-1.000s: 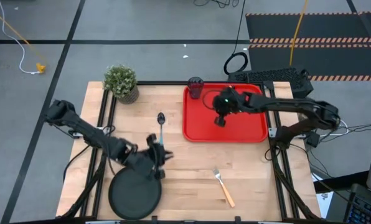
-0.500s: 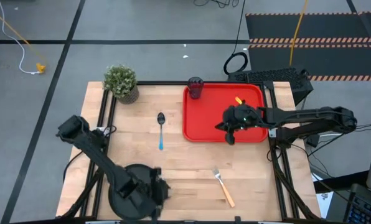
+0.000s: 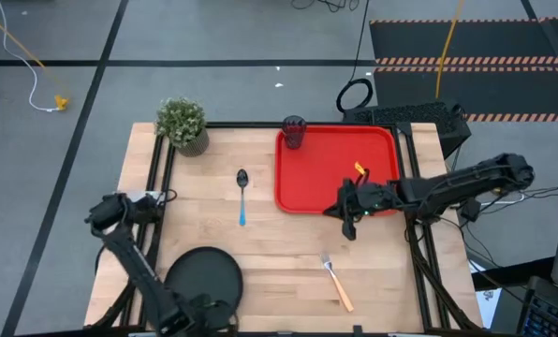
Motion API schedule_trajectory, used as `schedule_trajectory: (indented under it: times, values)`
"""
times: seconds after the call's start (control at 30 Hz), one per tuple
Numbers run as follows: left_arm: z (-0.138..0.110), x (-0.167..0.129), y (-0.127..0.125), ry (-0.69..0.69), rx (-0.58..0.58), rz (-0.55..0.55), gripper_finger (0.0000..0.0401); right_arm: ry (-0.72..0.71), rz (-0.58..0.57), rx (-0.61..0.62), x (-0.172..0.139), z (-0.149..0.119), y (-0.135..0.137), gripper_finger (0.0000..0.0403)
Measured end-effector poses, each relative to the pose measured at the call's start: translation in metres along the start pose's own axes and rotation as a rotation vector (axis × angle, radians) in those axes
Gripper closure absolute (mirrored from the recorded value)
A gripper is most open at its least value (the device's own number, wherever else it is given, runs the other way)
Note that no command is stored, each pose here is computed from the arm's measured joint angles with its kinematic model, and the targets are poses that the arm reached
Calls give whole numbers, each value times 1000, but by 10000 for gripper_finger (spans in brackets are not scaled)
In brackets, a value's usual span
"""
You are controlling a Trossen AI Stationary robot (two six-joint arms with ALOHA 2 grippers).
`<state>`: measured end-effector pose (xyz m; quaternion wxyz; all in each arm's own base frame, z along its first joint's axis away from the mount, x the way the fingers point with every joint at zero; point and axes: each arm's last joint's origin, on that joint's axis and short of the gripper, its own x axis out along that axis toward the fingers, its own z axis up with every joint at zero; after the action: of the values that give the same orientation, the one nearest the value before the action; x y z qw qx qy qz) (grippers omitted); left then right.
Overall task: Pick and place plate/cup/fork/spoon on tray
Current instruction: Put the black plate on the serving tray to the bottom right of the blue cup
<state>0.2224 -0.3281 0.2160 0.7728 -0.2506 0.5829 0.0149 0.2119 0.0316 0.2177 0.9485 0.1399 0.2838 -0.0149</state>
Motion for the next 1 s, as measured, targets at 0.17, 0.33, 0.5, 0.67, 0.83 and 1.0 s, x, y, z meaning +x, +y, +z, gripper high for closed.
schedule_trajectory:
  times: [0.17,0.33,0.5,0.67,0.83,1.0]
  values:
    - [-25,1,-4,30,-85,-4,171,-26,1,-21,-2,-4,14,403]
    - [-40,14,-2,62,-38,44,171,-76,51,-19,-4,-4,29,403]
    - [-51,30,3,114,15,111,171,-119,97,-34,-7,-4,42,403]
    - [-55,33,8,100,66,169,171,-157,96,-43,-10,-4,49,403]
    - [-54,31,8,100,86,174,171,-156,106,-49,-10,-5,51,403]
    - [-47,21,0,90,122,166,172,-166,83,-55,-10,-5,50,403]
